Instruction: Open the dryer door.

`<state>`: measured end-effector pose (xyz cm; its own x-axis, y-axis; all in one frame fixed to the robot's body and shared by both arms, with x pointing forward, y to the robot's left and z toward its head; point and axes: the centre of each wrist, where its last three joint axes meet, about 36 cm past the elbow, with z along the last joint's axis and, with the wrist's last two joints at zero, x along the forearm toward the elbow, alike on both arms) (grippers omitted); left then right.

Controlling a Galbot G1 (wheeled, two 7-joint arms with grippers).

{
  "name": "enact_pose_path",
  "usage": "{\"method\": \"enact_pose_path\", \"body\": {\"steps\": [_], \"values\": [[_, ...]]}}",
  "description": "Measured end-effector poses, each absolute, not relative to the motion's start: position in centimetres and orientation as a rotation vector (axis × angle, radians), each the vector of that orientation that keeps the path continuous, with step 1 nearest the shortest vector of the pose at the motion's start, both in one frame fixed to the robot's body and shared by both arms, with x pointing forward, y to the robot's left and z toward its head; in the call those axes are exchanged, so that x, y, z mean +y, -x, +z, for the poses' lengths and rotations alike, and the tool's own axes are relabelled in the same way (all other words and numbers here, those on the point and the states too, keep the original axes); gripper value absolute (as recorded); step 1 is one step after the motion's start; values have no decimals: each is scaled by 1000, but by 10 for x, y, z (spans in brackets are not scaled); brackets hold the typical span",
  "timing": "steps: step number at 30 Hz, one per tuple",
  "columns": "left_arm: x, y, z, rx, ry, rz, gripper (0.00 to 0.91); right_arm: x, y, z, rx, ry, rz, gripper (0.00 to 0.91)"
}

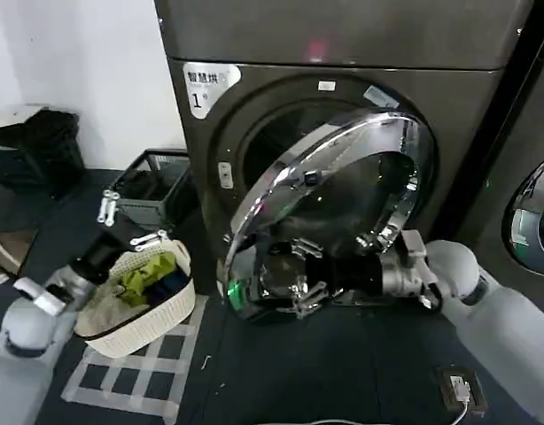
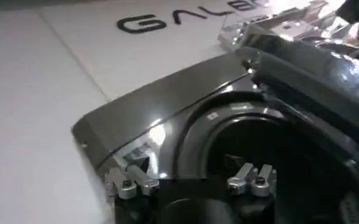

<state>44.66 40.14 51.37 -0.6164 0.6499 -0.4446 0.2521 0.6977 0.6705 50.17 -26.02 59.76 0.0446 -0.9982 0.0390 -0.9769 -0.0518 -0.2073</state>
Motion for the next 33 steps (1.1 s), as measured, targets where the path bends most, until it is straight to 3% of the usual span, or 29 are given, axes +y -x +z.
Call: {"method": "enact_pose_path", "body": {"steps": [17,33], "values": [[328,-483,500,2113,-952,657,907,-360,-453,601,2291,1903,-307,907],[268,-510,497,1991,-1044,558,907,-462,-335,585,2643,1173,-376,907]]}}
